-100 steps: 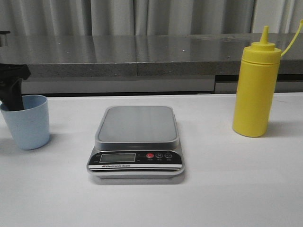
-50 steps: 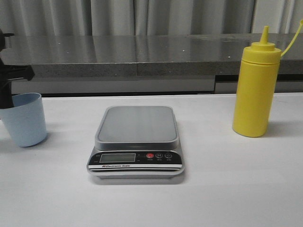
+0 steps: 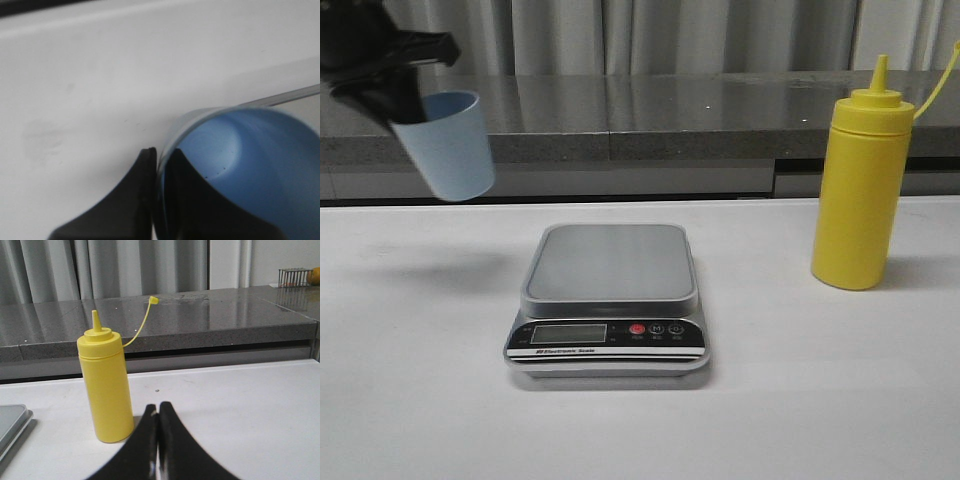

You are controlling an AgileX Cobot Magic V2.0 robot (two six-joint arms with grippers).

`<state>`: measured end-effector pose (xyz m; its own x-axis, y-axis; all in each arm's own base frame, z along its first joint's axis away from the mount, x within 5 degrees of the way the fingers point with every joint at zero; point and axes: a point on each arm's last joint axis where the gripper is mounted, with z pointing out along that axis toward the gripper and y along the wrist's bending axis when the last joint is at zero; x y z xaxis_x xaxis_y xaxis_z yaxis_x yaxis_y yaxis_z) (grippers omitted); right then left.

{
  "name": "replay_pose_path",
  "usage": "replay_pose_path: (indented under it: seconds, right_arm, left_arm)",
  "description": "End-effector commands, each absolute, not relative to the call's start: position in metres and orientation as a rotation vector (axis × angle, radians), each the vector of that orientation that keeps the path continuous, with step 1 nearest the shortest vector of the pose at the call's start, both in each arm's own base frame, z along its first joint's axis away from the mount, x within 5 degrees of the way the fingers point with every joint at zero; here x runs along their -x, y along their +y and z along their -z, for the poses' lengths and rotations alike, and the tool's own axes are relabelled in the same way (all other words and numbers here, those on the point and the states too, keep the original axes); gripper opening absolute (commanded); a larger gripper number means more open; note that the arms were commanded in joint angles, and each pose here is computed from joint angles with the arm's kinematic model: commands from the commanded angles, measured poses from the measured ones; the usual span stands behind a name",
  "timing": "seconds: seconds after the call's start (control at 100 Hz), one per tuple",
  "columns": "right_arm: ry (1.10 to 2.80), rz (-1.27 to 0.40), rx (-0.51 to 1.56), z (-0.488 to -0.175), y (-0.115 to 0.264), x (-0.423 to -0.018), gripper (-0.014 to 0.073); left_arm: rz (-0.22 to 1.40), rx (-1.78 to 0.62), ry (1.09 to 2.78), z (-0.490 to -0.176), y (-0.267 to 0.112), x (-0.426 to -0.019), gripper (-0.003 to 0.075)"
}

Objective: Pour seasoning into cup on scale with both arms
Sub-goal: 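Lift the blue cup with the left gripper and lower it onto the scale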

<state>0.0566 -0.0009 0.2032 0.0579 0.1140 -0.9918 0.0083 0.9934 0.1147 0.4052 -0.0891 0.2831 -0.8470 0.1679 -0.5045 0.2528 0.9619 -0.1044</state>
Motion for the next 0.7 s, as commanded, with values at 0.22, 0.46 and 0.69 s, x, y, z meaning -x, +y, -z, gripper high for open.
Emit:
replay_pose_path:
  seconds: [0.22, 0.46, 0.69]
  right_arm:
    - [1.401, -0.077, -0.074, -0.217, 0.0, -0.053, -0.0068]
    - [1.401, -0.077, -0.074, -0.217, 0.0, -0.053, -0.0068]
    - [1.401, -0.077, -0.074, -0.217, 0.0, -0.053, -0.0068]
  left_arm:
    - [0.334, -0.551, 2.409, -0.334, -0.169, -0.384, -0.002]
    - [0.348, -0.654, 2.483, -0.305, -0.2, -0.383, -0.002]
    - [0.342, -0.672, 2.552, -0.285, -0.204, -0.388, -0.002]
